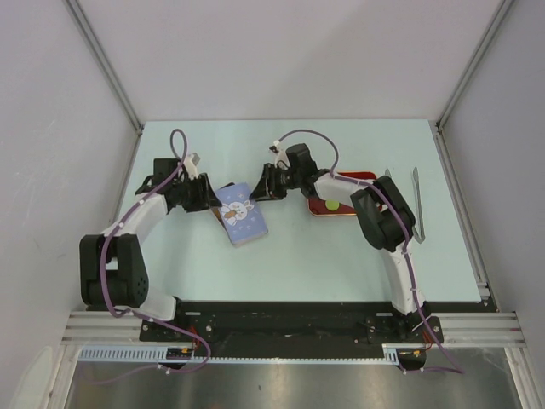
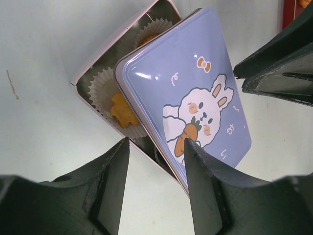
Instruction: Pack the cookies
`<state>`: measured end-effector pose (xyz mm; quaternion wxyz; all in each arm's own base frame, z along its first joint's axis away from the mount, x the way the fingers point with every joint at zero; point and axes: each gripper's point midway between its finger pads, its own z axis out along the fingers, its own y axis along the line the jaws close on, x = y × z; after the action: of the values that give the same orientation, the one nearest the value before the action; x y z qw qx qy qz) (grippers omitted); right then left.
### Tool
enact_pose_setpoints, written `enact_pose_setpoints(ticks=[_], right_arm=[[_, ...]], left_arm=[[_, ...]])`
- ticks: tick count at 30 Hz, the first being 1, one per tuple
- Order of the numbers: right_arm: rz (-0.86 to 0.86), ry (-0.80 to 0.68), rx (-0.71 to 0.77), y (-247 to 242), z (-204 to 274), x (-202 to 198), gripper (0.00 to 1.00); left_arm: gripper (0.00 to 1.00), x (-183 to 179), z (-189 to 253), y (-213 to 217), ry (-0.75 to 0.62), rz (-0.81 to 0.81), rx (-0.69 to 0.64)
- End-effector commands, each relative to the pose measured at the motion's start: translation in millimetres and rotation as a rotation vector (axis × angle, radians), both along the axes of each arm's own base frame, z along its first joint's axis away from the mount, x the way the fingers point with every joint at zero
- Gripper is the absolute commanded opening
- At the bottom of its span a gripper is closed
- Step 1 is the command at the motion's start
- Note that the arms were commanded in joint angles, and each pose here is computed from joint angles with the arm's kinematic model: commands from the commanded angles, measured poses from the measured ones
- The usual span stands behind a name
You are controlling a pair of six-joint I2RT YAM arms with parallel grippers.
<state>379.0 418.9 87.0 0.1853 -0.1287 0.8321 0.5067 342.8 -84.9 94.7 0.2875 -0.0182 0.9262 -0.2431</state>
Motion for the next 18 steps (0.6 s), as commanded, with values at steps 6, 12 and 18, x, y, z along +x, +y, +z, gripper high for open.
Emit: enact_pose_setpoints(ticks=[6,12,18], right_arm=[[0.033,-0.061,0.005,16,9,9,0.41],[0.045,-0.067,0.001,23,10,11,0.41],[0.049,-0.076,-0.014,24,5,14,0.41]], left_arm=[[0.54,4,18,19,-0.056,0.013,0.051],[0.55,0,3,17,-0.025,0.004,0.041],[0.56,-3,-11,10,0.013,-0.016,0.005]])
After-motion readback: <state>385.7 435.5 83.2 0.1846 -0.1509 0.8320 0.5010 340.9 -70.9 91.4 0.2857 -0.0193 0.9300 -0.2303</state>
